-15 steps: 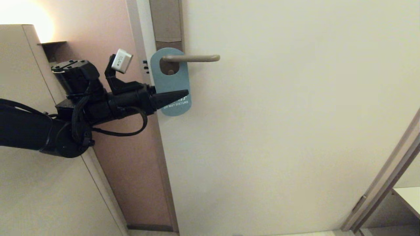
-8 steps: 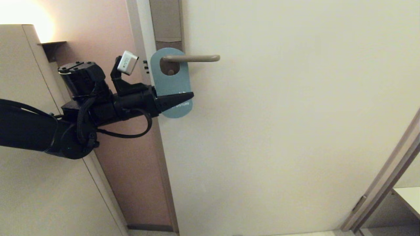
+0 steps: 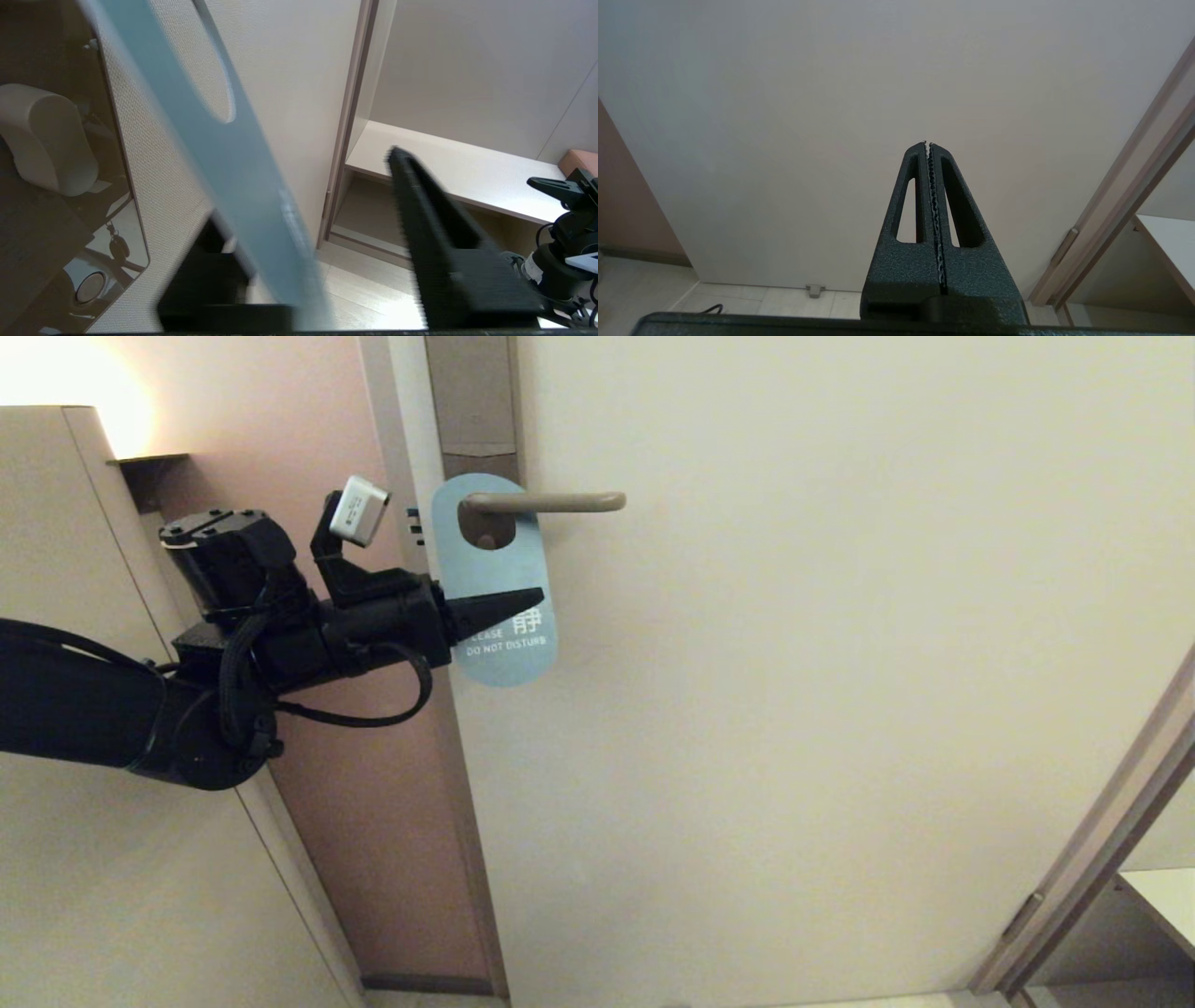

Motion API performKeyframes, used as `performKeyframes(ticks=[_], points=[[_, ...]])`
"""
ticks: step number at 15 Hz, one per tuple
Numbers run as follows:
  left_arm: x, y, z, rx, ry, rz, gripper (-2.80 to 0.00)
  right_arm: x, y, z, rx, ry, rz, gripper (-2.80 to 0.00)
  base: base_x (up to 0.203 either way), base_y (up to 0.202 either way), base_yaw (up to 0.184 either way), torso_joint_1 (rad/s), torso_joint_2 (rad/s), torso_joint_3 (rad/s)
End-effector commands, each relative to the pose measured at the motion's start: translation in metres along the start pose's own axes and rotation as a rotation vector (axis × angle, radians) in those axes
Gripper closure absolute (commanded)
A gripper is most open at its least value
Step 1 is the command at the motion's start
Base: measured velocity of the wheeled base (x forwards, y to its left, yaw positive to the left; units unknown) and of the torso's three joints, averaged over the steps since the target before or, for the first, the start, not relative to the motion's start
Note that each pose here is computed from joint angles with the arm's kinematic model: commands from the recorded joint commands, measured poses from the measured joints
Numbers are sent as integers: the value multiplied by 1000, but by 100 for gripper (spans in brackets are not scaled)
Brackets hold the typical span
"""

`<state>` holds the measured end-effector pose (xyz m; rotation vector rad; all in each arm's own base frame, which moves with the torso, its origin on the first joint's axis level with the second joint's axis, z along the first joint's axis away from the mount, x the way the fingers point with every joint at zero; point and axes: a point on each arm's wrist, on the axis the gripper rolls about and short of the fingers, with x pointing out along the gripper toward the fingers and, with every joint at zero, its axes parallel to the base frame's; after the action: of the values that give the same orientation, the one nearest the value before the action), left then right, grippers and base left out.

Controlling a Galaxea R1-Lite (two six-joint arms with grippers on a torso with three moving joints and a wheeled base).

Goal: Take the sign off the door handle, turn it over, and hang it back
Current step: Take down the sign

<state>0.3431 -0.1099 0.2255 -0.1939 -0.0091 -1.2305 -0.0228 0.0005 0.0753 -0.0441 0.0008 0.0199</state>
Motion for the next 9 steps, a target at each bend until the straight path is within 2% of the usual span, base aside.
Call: performKeyframes(ticks=[1,9], points=[[0,-2,2,8,-4,-7,0,0,0,0,0,0,1,0,0,0,0,0,0,0],[-1,-3,5,20,-21,27,0,0,0,0,-1,1,0,0,0,0,0,0,0,0]])
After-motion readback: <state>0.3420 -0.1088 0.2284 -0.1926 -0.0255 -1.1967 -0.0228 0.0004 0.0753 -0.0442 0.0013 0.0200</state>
